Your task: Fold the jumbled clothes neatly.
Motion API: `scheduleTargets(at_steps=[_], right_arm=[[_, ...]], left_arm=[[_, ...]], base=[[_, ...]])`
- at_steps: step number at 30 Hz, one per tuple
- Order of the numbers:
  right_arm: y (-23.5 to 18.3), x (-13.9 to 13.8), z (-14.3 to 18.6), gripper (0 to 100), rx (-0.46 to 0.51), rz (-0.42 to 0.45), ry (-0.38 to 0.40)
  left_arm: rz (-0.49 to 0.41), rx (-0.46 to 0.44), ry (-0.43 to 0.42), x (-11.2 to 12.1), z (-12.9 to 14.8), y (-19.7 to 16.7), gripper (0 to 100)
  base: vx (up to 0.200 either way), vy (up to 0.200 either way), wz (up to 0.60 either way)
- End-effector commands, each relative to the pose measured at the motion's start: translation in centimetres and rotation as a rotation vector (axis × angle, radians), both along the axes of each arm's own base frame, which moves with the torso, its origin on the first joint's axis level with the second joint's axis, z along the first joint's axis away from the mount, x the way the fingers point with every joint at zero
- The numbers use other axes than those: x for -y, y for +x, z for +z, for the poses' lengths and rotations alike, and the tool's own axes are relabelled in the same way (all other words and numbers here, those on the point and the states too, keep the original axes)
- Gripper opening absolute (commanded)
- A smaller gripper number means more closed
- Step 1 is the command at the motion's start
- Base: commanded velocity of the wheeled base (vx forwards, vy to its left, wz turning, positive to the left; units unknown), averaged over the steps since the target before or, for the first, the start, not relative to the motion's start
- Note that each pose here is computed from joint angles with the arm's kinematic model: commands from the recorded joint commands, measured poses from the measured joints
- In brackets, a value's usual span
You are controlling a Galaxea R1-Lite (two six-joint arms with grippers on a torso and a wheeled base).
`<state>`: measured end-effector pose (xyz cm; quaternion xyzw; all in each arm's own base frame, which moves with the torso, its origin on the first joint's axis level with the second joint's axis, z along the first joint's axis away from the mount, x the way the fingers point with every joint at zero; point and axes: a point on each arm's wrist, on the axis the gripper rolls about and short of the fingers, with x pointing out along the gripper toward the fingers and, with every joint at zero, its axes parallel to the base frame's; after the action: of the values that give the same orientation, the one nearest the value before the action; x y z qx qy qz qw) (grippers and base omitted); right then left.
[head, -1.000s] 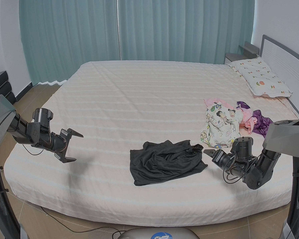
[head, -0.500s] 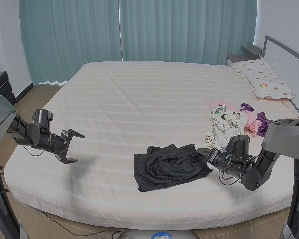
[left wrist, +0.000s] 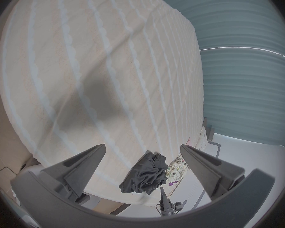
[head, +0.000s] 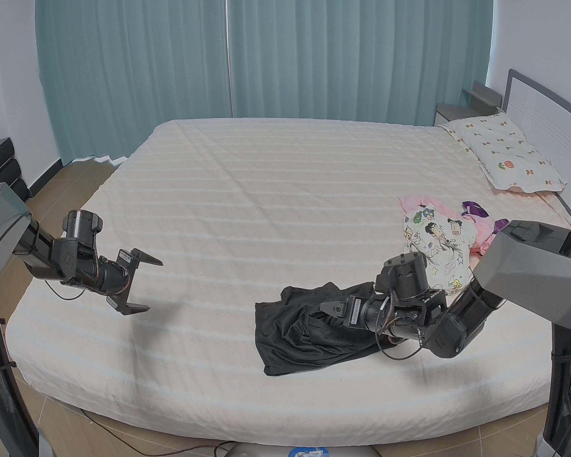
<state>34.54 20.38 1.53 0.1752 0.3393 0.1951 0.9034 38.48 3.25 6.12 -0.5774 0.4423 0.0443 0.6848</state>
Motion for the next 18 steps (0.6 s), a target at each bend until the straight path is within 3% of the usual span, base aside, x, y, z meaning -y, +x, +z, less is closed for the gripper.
scheduleTargets(at_steps=[1, 5, 13, 14, 18], right_arm=[[0.7, -2.7, -1.8, 100, -0.015, 0.091, -0.020], [0.9, -3.2, -3.2, 100, -0.005, 0.131, -0.071], [2.0, -3.5, -3.5, 100, 0.016, 0.135, -0.089], [1.9, -3.4, -3.4, 0, 0.016, 0.134, -0.088], [1.5, -2.5, -1.7, 0, 0.017, 0.119, -0.064]], left_arm=[[0.001, 0.016, 0.004, 0.1, -0.4, -0.3, 100], [0.001, 0.028, 0.005, 0.1, -0.6, -0.6, 100], [0.001, 0.028, 0.005, 0.1, -0.6, -0.6, 100], [0.001, 0.028, 0.005, 0.1, -0.6, -0.6, 100], [0.001, 0.028, 0.005, 0.1, -0.7, -0.5, 100]], base=[[0.000, 0.000, 0.00], [0.000, 0.000, 0.00], [0.000, 0.000, 0.00], [0.000, 0.000, 0.00], [0.000, 0.000, 0.00]])
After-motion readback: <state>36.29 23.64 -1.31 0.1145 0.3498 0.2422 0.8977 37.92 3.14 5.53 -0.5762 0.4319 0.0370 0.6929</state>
